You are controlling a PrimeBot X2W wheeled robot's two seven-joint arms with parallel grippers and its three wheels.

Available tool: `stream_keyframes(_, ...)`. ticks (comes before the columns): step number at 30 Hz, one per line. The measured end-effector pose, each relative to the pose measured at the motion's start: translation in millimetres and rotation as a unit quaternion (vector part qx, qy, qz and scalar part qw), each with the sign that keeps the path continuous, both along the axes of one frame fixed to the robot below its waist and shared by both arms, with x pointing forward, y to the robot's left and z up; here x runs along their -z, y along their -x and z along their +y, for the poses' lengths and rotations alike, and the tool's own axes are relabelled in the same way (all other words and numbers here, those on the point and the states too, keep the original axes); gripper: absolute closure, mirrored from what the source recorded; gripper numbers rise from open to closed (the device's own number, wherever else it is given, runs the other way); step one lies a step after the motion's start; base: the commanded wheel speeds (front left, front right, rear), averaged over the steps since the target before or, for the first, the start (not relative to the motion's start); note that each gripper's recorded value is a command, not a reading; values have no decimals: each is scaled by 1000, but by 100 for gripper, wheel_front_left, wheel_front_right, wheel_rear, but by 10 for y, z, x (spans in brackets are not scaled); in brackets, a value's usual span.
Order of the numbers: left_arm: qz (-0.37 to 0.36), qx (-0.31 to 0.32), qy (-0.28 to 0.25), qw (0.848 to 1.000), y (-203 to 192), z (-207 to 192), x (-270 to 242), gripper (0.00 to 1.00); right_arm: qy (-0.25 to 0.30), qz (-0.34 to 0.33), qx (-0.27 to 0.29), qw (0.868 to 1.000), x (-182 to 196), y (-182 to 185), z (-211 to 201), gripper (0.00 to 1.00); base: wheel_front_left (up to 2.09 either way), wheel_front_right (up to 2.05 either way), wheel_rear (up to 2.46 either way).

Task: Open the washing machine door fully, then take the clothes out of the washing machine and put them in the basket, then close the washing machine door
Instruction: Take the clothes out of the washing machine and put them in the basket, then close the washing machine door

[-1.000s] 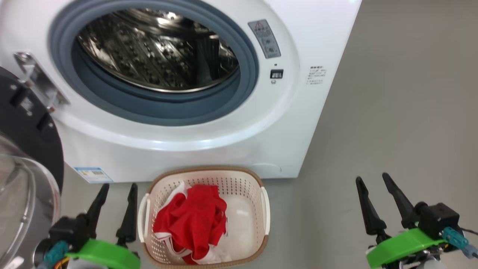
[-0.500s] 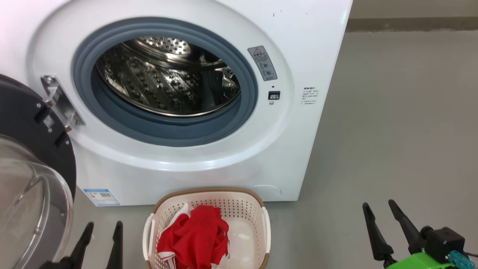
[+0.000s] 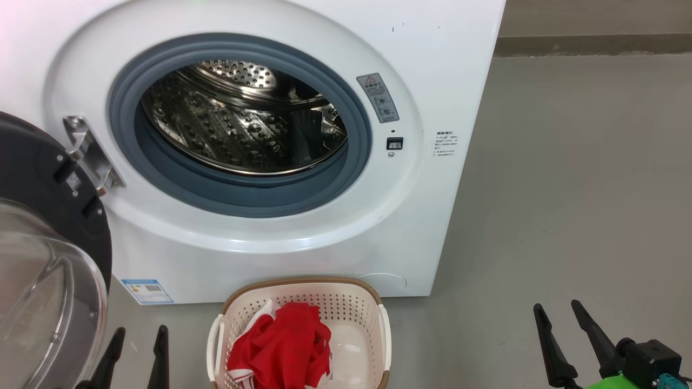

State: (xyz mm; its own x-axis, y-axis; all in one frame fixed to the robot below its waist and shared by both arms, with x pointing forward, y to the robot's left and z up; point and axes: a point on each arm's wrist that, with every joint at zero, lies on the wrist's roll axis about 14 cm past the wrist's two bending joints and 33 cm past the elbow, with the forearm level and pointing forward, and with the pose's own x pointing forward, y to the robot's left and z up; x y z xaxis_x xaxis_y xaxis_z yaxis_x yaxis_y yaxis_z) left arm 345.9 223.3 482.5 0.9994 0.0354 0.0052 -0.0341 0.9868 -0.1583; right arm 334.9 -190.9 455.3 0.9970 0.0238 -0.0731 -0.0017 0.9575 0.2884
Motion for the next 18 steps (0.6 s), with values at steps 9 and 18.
stream_keyframes(9,0,0,1,1000,3,-9,3,0,0,0,-1,1000,0,-4,3,0,0,0,0)
stream_keyframes(18,-1,-1,-5,1000,19,-14,-6,0,0,-3,-3,1000,-16,-12,18,0,-36,36,0)
